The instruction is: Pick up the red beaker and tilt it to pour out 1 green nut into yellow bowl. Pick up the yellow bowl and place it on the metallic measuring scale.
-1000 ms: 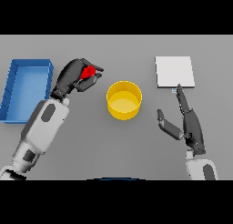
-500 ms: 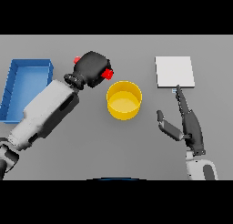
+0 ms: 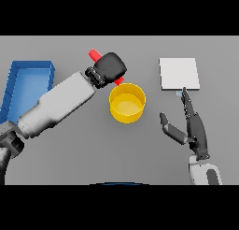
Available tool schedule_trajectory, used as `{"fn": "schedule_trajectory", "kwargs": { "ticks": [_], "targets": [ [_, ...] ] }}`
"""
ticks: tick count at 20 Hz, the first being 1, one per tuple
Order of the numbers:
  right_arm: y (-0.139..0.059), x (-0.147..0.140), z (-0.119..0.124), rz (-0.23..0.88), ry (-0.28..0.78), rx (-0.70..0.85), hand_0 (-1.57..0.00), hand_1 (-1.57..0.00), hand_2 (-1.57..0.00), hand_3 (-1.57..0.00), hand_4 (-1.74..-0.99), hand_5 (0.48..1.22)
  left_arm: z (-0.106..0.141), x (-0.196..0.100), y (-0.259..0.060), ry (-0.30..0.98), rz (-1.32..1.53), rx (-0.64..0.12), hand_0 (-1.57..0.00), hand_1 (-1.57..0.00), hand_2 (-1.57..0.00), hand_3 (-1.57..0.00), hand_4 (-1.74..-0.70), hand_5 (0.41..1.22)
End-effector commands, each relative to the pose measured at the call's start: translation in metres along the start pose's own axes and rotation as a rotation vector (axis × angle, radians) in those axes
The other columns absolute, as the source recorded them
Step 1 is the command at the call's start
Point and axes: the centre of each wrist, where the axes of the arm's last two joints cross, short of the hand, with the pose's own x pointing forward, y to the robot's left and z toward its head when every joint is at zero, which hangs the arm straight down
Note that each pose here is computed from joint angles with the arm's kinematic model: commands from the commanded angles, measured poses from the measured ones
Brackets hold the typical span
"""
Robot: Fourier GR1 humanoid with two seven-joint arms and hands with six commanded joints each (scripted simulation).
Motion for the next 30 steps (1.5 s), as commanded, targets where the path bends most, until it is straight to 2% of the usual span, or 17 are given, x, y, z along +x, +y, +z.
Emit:
{"fn": "schedule_trajectory", "kwargs": {
  "ticks": [1, 7, 10, 19, 23, 25, 29, 30],
  "targets": [
    [0.002, -0.001, -0.001, 0.011, 0.004, -0.002, 0.00, 0.00, 0.00, 0.00, -1.193, 0.649, -0.001, -0.001, 0.001, 0.000, -0.047, -0.021, -1.57, -1.57, -1.57, -1.57, -1.72, 1.219],
    [0.005, 0.001, -0.002, 0.023, -0.001, -0.005, 0.00, 0.00, 0.00, 0.00, -1.179, 0.635, -0.012, 0.011, 0.013, -0.013, -0.304, -0.084, -1.57, -1.57, -1.57, -1.57, -1.73, 1.220],
    [0.004, 0.000, -0.003, 0.029, 0.011, -0.013, 0.00, 0.00, 0.00, 0.00, -1.169, 0.624, -0.014, 0.017, 0.011, -0.067, -0.438, -0.087, -1.57, -1.57, -1.57, -1.57, -1.74, 1.221],
    [-0.001, 0.001, -0.001, 0.060, -0.001, -0.023, 0.00, 0.00, 0.00, 0.00, -1.160, 0.635, -0.026, 0.037, 0.027, -0.091, -0.734, -0.103, -1.57, -1.57, -1.57, -1.57, -1.73, 1.221],
    [0.000, 0.001, 0.000, 0.036, -0.013, -0.024, 0.00, 0.00, 0.00, 0.00, -1.154, 0.635, -0.026, 0.041, 0.040, -0.092, -0.824, -0.094, -1.57, -1.57, -1.57, -1.57, -1.72, 1.221],
    [-0.001, 0.001, -0.003, 0.029, -0.009, -0.024, 0.00, 0.00, 0.00, 0.00, -1.153, 0.636, -0.024, 0.029, 0.055, -0.097, -0.854, -0.101, -1.57, -1.57, -1.57, -1.57, -1.72, 1.221],
    [0.004, 0.002, -0.002, 0.023, -0.033, -0.002, 0.00, 0.00, 0.00, 0.00, -1.154, 0.654, -0.018, -0.009, 0.103, 0.036, -0.886, -0.046, -1.57, -1.57, -1.57, -1.57, -1.73, 1.221],
    [0.002, 0.002, -0.003, 0.033, -0.027, -0.007, 0.00, 0.00, 0.00, 0.00, -1.156, 0.659, -0.012, -0.024, 0.117, 0.070, -0.850, -0.030, -1.57, -1.57, -1.57, -1.37, -1.73, 1.221]
  ]
}}
